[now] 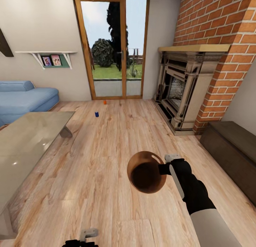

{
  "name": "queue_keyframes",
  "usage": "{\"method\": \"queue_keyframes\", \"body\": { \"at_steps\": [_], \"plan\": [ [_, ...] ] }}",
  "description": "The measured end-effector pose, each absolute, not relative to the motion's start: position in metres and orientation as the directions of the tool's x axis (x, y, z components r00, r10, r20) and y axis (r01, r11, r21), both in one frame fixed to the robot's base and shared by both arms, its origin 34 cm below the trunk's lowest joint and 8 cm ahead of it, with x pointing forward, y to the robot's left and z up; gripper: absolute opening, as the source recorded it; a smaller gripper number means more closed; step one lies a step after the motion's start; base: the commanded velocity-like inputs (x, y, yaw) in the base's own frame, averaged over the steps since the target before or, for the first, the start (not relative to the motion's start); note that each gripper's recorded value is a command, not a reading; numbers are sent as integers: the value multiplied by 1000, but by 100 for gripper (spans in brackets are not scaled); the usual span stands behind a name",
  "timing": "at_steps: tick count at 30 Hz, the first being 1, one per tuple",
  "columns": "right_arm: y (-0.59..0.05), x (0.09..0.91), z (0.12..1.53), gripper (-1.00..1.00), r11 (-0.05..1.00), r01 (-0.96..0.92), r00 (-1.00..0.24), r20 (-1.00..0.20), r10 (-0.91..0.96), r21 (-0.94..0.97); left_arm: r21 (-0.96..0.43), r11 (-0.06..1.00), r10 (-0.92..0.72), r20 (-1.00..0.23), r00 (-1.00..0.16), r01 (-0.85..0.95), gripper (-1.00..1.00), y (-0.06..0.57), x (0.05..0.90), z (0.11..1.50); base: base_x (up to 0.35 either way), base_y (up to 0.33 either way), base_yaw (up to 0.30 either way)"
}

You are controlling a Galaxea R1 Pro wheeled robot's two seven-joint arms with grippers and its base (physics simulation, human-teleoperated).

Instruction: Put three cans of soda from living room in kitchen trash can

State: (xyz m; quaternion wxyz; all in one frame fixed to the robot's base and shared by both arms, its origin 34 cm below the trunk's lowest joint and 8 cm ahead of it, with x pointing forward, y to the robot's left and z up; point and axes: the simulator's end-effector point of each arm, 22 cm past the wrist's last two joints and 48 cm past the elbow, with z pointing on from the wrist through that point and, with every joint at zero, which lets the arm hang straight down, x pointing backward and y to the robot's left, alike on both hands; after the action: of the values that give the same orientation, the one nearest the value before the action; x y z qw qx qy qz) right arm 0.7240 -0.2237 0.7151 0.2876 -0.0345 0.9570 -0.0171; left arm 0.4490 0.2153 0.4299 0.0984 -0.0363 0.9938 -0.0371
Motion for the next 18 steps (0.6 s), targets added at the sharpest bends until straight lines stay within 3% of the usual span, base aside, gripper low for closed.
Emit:
{"method": "queue_keyframes", "body": {
  "at_steps": [18],
  "plan": [
    [-222, 721, 684, -100, 997, -60, -827, -556, -79, -52, -96, 994, -83, -246, -966, -61, 100, 206, 457, 399, 0, 0, 0]
  ]
}}
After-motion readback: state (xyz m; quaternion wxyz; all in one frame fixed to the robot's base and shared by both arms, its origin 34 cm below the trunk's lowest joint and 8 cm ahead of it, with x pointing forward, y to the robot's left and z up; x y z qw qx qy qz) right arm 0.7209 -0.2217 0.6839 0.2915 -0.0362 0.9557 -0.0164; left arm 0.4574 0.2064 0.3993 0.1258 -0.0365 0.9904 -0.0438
